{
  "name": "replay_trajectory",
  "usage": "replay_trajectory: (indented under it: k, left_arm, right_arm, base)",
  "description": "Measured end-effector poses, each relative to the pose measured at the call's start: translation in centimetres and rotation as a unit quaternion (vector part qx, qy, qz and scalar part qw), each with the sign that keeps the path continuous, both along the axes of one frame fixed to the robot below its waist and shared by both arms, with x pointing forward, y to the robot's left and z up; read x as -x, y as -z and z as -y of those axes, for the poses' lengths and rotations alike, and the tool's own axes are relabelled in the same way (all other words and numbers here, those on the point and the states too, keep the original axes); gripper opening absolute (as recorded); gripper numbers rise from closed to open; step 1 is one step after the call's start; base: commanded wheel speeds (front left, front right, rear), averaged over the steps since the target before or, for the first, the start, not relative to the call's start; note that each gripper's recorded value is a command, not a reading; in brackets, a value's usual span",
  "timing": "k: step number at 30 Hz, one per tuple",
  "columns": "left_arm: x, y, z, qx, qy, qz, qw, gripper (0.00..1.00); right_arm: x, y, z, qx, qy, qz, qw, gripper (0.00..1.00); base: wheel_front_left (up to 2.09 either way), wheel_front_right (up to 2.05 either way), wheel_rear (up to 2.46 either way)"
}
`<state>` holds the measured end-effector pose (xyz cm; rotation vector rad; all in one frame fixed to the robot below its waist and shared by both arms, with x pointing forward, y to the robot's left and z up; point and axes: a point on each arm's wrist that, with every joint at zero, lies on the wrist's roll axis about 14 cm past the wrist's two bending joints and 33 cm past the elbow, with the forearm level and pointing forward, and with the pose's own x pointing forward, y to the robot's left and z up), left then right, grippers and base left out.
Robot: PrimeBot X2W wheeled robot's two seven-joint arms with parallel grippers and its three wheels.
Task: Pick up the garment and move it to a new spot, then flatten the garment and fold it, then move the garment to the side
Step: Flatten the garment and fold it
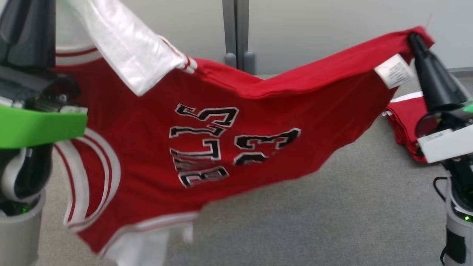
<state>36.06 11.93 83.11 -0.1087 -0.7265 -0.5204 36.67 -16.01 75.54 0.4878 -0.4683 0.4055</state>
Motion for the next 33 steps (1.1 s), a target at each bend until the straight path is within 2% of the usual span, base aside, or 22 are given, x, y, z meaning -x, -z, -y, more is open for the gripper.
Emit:
replay_trajectory:
  k: [5,11,17,23,26,30,33]
  left_arm:
    - [-1.3,-0.8,1.2,-0.021,0.010,0.001,1.000,0.00]
    - [-6.2,1.5,2.2,-0.041,0.010,-0.046,0.998,0.00]
    - [-13.3,3.7,2.3,-0.083,-0.023,-0.078,0.993,0.00]
    - [-20.5,2.6,1.2,-0.097,-0.081,-0.052,0.991,0.00]
    - [-23.5,1.9,1.0,-0.100,-0.102,-0.027,0.989,0.00]
    - [-27.1,2.7,1.1,-0.089,-0.116,-0.008,0.989,0.00]
    - [-29.9,6.6,1.3,-0.080,-0.112,-0.031,0.990,0.00]
  right_arm:
    - [0.3,-1.4,0.7,0.015,0.017,0.015,1.000,0.00]
    - [-3.0,-0.5,1.0,0.028,0.033,-0.008,0.999,0.00]
    - [-9.9,0.1,0.5,0.052,0.052,-0.029,0.997,0.00]
    - [-17.4,-3.1,-0.3,0.130,0.108,0.027,0.985,0.00]
    - [-21.0,-3.5,-0.7,0.148,0.127,0.038,0.980,0.00]
    - [-25.4,-1.6,-1.0,0.172,0.149,0.034,0.973,0.00]
    - [-28.4,2.8,-1.0,0.178,0.151,-0.001,0.972,0.00]
  base:
    - [0.00,0.00,0.00]
    - [0.00,0.00,0.00]
    - [0.00,0.00,0.00]
    - [0.00,0.00,0.00]
    - [0.00,0.00,0.00]
    - [0.00,0.00,0.00]
    - [0.00,0.00,0.00]
